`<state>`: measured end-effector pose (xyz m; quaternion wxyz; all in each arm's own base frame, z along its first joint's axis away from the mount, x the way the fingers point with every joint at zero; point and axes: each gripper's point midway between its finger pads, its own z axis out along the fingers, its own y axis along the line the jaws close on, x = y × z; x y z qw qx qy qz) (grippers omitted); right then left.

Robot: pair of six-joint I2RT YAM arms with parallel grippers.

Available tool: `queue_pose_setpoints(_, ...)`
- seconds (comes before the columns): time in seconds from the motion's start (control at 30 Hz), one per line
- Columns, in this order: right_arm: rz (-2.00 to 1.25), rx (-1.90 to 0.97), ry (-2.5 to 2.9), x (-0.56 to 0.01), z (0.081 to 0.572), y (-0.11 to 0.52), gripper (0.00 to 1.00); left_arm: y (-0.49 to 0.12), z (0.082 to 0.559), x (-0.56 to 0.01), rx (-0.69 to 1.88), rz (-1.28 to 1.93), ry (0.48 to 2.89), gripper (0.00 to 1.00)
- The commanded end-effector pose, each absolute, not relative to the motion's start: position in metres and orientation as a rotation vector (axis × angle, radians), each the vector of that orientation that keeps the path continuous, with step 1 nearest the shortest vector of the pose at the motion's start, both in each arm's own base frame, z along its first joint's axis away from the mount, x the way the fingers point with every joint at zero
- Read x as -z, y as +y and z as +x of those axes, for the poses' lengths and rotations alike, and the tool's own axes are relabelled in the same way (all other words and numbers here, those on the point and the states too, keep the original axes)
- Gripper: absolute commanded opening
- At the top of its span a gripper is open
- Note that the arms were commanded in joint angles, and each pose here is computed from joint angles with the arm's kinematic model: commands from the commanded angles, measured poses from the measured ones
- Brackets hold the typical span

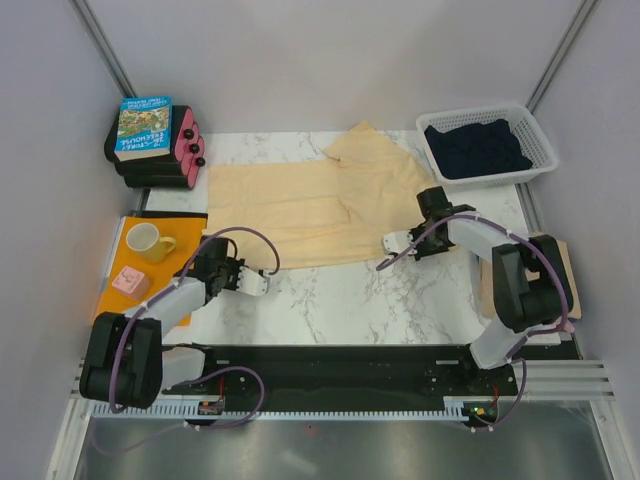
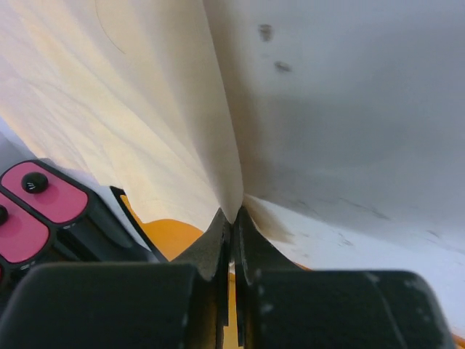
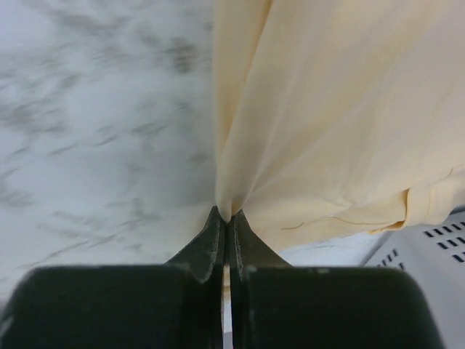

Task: Fold and stack the t-shirts
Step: Fold the flattened tshirt in 1/3 of the way, then grap the side of the flattened tshirt furthest away from the robot with both arms

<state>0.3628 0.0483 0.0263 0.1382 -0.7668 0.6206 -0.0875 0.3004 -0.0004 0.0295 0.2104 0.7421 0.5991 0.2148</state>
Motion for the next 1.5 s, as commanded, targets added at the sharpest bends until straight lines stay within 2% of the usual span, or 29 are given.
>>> queue_pose_setpoints(0.0,-2.450,0.067,1.769,-0.031,0.277,0.029,0.00,0.007,0.245,-0.012,-0.458,2.209,1.688,0.02)
queue_pose_setpoints(0.33,-2.639,-0.075,1.684,-0.033,0.191,0.010,0.00,0.004,0.143,0.013,-0.245,2.398,1.561,0.02)
queue_pose_setpoints(0.43,-2.685,-0.087,1.642,-0.032,0.178,0.006,0.00,-0.001,0.143,0.008,-0.263,2.353,1.529,0.02)
queue_pose_setpoints(0.47,-2.695,-0.084,1.631,-0.032,0.177,0.006,0.07,-0.001,0.145,0.007,-0.272,2.355,1.520,0.02)
queue_pose_setpoints(0.5,-2.694,-0.080,1.624,-0.033,0.177,0.006,0.34,-0.001,0.145,0.007,-0.272,2.361,1.519,0.07)
queue_pose_setpoints(0.53,-2.691,-0.077,1.628,-0.033,0.177,0.005,0.46,-0.001,0.147,0.005,-0.273,2.357,1.522,0.19)
queue_pose_setpoints(0.57,-2.685,-0.070,1.627,-0.036,0.180,0.007,0.53,-0.002,0.149,0.003,-0.278,2.340,1.532,0.33)
queue_pose_setpoints(0.6,-2.657,-0.069,1.640,-0.040,0.186,0.010,0.63,-0.004,0.152,0.000,-0.266,2.315,1.548,0.56)
queue_pose_setpoints(0.67,-2.617,-0.095,1.681,-0.048,0.190,0.014,0.66,-0.006,0.164,-0.016,-0.292,2.244,1.581,0.60)
queue_pose_setpoints(0.77,-2.523,-0.150,1.738,-0.068,0.202,0.027,0.68,-0.012,0.181,-0.041,-0.284,2.136,1.634,0.75)
queue_pose_setpoints(0.8,-2.488,-0.139,1.741,-0.079,0.214,0.033,0.68,-0.016,0.185,-0.049,-0.271,2.104,1.640,0.79)
queue_pose_setpoints(0.97,-2.266,-0.215,1.777,-0.116,0.246,0.065,0.69,-0.040,0.225,-0.118,-0.243,1.901,1.603,0.86)
queue_pose_setpoints(1.1,-1.984,-0.314,1.889,-0.145,0.310,0.104,0.68,-0.054,0.279,-0.167,-0.258,1.728,1.591,0.90)
queue_pose_setpoints(1.3,-1.649,-0.479,2.057,-0.143,0.407,0.149,0.65,-0.059,0.357,-0.168,-0.192,1.611,1.784,0.92)
queue_pose_setpoints(1.4,-1.522,-0.447,2.111,-0.135,0.461,0.161,0.64,-0.057,0.396,-0.174,-0.247,1.582,1.779,0.92)
queue_pose_setpoints(1.43,-1.487,-0.420,2.115,-0.133,0.478,0.161,0.64,-0.054,0.409,-0.159,-0.246,1.592,1.808,0.92)
queue_pose_setpoints(1.47,-1.457,-0.410,2.150,-0.112,0.494,0.162,0.64,-0.053,0.420,-0.156,-0.262,1.589,1.805,0.91)
